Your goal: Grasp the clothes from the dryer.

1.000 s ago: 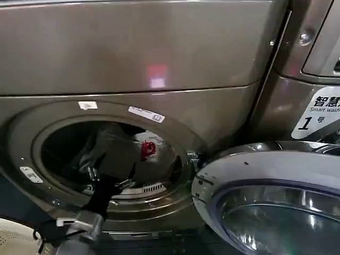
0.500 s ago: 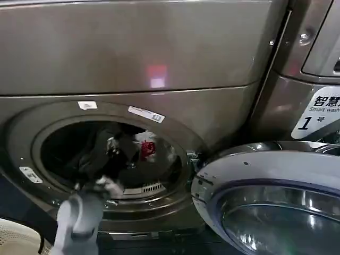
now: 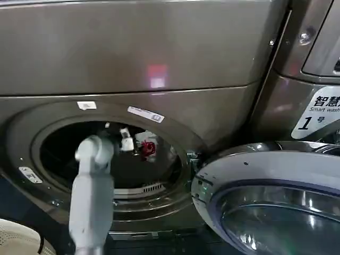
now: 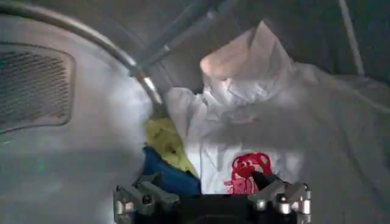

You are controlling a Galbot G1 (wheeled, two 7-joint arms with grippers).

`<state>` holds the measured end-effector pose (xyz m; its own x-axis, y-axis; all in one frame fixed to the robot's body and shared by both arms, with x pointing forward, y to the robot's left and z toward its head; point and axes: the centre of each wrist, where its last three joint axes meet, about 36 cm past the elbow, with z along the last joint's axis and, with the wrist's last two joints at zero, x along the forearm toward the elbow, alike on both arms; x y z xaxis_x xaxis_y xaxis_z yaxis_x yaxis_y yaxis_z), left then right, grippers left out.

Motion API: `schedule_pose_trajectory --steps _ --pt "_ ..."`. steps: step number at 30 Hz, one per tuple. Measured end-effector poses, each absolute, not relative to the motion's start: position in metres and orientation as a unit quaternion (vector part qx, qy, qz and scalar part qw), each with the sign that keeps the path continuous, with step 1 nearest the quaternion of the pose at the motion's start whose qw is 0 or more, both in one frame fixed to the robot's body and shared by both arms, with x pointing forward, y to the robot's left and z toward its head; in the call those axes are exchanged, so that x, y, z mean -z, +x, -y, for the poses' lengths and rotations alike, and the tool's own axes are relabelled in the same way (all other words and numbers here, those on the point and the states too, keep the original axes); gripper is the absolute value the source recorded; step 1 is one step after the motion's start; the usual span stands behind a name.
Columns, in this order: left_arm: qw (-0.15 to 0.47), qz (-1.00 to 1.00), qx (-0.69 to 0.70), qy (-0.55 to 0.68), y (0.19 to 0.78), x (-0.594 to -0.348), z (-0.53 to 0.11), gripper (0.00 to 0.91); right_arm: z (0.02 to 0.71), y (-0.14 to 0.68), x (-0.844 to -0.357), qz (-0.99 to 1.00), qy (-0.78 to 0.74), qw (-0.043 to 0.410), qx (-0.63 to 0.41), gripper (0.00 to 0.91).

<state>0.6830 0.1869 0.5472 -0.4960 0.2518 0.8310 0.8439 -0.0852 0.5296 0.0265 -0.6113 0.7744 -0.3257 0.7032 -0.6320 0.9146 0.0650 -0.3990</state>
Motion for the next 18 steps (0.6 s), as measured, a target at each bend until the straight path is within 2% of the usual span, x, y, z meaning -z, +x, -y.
schedule_pose_trajectory --steps 18 --pt "0.319 0.608 0.568 -0.453 0.716 -0.521 -0.217 0.907 0.609 0.037 -0.772 -0.727 0.550 0.137 0.388 0.907"
